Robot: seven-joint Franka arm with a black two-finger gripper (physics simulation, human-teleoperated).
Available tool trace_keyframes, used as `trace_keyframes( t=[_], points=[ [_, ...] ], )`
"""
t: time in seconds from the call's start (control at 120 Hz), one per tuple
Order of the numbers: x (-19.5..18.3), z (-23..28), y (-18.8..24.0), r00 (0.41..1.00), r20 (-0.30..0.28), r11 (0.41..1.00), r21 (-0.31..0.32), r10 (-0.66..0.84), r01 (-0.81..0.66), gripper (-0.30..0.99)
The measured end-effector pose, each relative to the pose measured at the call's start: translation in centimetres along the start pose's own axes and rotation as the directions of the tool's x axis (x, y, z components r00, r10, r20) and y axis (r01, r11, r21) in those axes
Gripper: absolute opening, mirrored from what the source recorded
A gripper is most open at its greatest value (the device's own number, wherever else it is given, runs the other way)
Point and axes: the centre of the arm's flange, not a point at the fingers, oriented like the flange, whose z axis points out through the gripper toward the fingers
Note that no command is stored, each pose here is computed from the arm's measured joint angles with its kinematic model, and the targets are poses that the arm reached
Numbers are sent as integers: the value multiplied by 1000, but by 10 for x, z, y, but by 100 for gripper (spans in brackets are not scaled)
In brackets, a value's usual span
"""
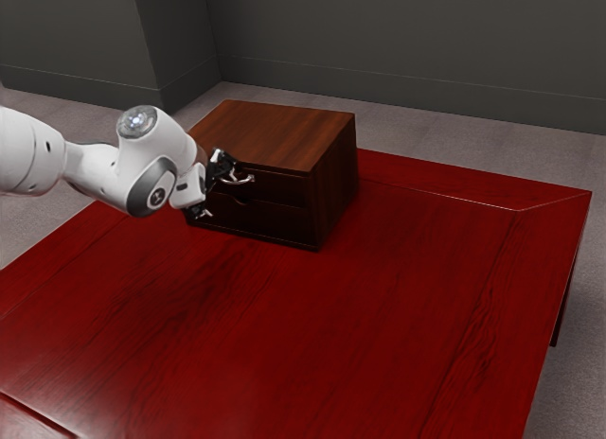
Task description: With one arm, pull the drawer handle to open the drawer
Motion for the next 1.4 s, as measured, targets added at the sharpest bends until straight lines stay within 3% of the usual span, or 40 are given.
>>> trace_keyframes(
  t=[0.592, 1.4],
  points=[
    [12, -14, 20, 998, 9, 998, -21, 65, -65, 69],
    [23, -55, 89, 997, 24, 996, -55, 78, -77, 69]
  ],
)
